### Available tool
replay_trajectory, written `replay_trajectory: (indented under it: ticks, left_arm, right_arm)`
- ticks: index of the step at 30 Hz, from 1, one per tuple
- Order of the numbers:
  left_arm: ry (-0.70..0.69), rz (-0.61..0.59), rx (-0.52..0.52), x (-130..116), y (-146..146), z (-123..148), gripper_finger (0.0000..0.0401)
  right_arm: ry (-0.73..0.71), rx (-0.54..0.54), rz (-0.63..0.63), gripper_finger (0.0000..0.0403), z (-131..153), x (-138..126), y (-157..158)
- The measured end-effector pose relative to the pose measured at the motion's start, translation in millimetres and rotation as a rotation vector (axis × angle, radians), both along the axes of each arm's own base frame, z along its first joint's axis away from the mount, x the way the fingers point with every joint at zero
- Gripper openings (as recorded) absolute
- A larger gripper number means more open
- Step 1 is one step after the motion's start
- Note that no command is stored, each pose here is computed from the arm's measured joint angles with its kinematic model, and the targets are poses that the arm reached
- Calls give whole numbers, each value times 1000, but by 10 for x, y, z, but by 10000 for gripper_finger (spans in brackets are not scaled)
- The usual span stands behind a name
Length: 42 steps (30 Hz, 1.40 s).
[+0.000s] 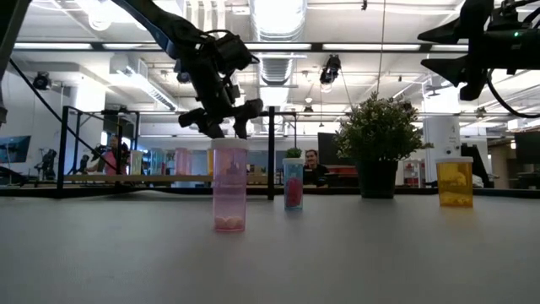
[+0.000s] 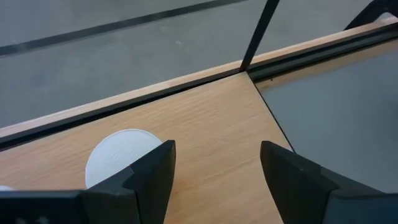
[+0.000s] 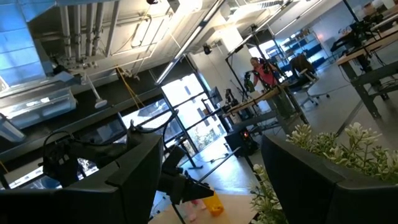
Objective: Pick and place medicine bottles onto shelf by color
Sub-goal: Put the bottom left orange pill bottle on the shelf, then put the right yellow pill bottle on the shelf aligned with the other yellow pill bottle
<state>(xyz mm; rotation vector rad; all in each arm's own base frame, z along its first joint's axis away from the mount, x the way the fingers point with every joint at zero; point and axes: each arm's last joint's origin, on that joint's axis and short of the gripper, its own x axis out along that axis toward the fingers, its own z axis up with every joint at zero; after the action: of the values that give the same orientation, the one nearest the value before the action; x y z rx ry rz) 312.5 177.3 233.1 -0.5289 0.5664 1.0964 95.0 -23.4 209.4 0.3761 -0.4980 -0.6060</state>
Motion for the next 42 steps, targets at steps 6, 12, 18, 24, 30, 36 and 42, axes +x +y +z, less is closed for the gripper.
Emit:
replay_trajectory:
  ticks: [6, 12, 18, 24, 30, 36, 42]
  left_arm:
    - [-46, -12, 21, -57, -55, 174, 219]
    - [-86, -146, 35, -104, -241, 417, 219]
    - [-143, -291, 18, -100, -488, 580, 219]
    - [-119, -420, 38, -35, -749, 616, 219]
    - [-126, -491, 29, 34, -987, 617, 219]
    - [-240, -542, -2, 137, -1317, 668, 219]
    - [-369, -604, -52, 223, -1728, 720, 219]
  right_arm:
    - [0, 0, 0, 260, 0, 0, 0]
    - [0, 0, 0, 260, 0, 0, 0]
    - [0, 0, 0, 260, 0, 0, 0]
    - [0, 0, 0, 260, 0, 0, 0]
    - [0, 0, 0, 260, 0, 0, 0]
    - [0, 0, 0, 260, 0, 0, 0]
    - [0, 0, 0, 260, 0, 0, 0]
